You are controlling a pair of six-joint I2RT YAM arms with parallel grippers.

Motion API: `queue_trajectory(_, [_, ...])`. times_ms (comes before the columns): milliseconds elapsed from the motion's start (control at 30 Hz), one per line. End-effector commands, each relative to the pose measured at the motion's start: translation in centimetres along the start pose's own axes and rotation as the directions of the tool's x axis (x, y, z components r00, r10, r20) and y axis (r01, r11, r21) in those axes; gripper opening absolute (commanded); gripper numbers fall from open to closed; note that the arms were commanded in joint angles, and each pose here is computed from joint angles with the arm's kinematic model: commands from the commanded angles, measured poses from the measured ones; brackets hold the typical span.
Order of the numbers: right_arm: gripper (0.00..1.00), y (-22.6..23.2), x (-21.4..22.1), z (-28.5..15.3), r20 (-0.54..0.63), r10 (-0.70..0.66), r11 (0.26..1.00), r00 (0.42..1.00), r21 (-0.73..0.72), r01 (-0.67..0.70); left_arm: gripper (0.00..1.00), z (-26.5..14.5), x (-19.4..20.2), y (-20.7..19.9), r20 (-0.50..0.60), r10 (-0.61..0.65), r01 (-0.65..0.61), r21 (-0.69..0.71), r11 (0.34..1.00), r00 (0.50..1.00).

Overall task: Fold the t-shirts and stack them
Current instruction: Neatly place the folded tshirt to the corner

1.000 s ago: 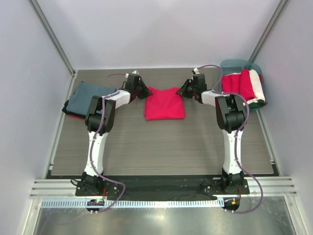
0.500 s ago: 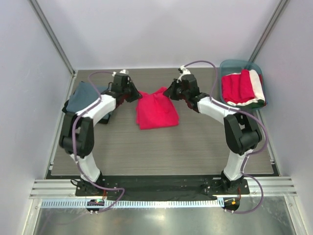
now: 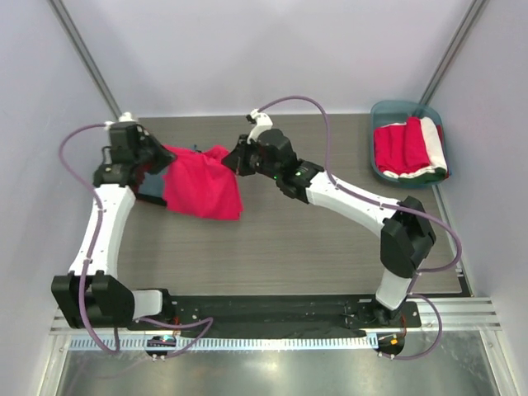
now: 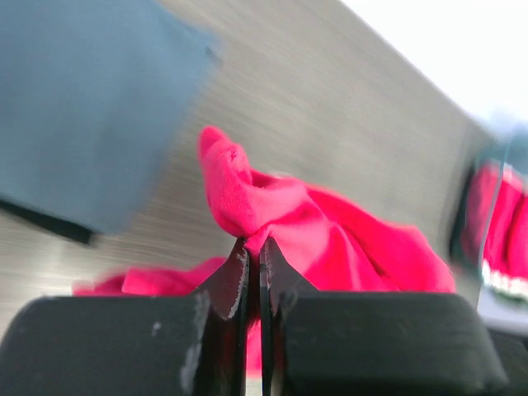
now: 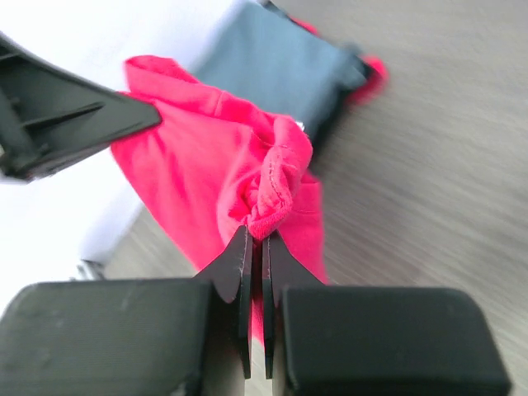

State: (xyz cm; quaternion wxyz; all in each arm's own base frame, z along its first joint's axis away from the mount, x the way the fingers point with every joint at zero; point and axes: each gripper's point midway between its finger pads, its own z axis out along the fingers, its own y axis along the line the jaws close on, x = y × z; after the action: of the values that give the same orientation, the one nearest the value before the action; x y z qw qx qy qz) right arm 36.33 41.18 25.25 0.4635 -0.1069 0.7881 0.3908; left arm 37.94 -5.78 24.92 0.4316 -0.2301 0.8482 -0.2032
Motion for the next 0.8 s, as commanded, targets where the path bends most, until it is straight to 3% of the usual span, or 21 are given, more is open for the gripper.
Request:
queue_trajectory(0, [0.01,4.9,-4.7,0.4,0.127,-0.018,0.998,0.992,-0.056,0.026,0.0,-3.2,-3.7,1.5,0.042,-0.02,0.022,-0.039,0.999,0.999])
queue_trajectory(167, [0.01,8.3,-4.4,2.6,0.122,-0.005,0.993,0.993,-0.115,0.019,0.0,-6.1,-6.7,1.8,0.097,0.01,-0.004,-0.068,0.998,0.995])
queue_trajectory(300, [0.01,10.7,-5.2,5.0,0.149,0.039,0.985,0.988,-0.175,-0.012,0.0,-6.7,-10.5,4.3,0.146,-0.023,0.041,-0.121,0.992,0.989])
queue_trajectory(400, [0.01,11.1,-4.1,7.7,0.147,0.055,0.983,0.988,-0.181,-0.028,0.0,-4.9,-11.6,6.6,0.096,-0.062,0.079,-0.179,0.981,0.993])
queue_trajectory(567, [0.01,10.8,-1.2,12.0,0.12,0.073,0.982,0.99,-0.181,-0.05,0.0,-2.6,-13.1,9.0,0.117,-0.075,0.1,-0.225,0.969,0.99])
queue_trajectory(767, [0.01,10.2,-0.9,14.0,0.158,0.073,0.988,0.985,-0.148,-0.049,0.0,1.0,-13.4,11.5,0.086,-0.133,0.151,-0.256,0.955,0.987])
